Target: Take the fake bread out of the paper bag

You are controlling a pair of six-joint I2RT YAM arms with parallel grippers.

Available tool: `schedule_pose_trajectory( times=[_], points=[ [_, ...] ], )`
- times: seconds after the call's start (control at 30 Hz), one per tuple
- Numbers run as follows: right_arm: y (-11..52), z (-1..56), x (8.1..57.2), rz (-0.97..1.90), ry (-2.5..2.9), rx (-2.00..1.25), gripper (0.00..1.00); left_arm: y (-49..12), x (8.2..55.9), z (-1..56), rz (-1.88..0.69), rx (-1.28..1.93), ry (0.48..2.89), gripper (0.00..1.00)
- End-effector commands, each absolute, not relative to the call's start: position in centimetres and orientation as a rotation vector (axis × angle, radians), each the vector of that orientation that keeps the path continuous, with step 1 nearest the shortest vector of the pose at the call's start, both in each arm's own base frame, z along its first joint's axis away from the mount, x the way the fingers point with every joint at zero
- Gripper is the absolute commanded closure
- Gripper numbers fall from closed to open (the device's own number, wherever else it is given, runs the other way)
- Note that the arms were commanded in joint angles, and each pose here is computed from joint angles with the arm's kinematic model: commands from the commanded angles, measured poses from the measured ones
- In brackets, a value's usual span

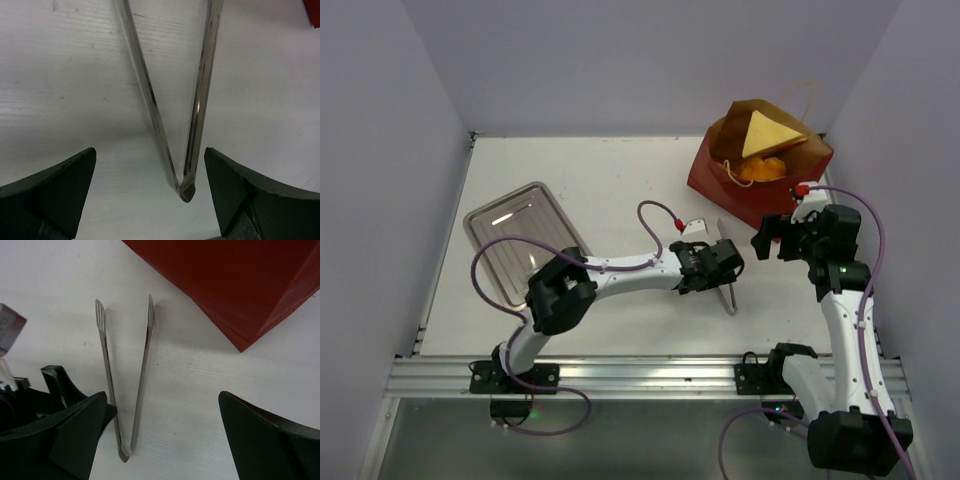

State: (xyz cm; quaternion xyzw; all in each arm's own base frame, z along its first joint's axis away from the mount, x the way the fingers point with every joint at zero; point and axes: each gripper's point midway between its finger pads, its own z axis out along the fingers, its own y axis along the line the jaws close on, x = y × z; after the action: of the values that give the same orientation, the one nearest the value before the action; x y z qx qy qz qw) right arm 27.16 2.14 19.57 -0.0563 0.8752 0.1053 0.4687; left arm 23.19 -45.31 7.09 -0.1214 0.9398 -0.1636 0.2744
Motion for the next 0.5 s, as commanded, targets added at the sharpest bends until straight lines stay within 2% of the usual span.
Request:
schedule_pose_trajectory(
  times=[0.0, 0.17, 0.47],
  points=[
    [1.5, 20.6, 27.6, 0.225, 2.105, -0.093, 0.01, -46.4, 23.6, 7.8, -0.383, -0.337, 2.499, 0.07],
    [1.2, 21.0, 27.5, 0.206, 2.09, -0.079, 0.01, -49.1, 24.0, 6.6, -0.393, -0.279, 2.523, 0.08],
    [1.2, 21.2, 27.4, 0.203, 2.083, -0.074, 0.01, -49.4, 23.8, 3.1, -0.282, -0.193, 2.567, 0.11]
  ],
)
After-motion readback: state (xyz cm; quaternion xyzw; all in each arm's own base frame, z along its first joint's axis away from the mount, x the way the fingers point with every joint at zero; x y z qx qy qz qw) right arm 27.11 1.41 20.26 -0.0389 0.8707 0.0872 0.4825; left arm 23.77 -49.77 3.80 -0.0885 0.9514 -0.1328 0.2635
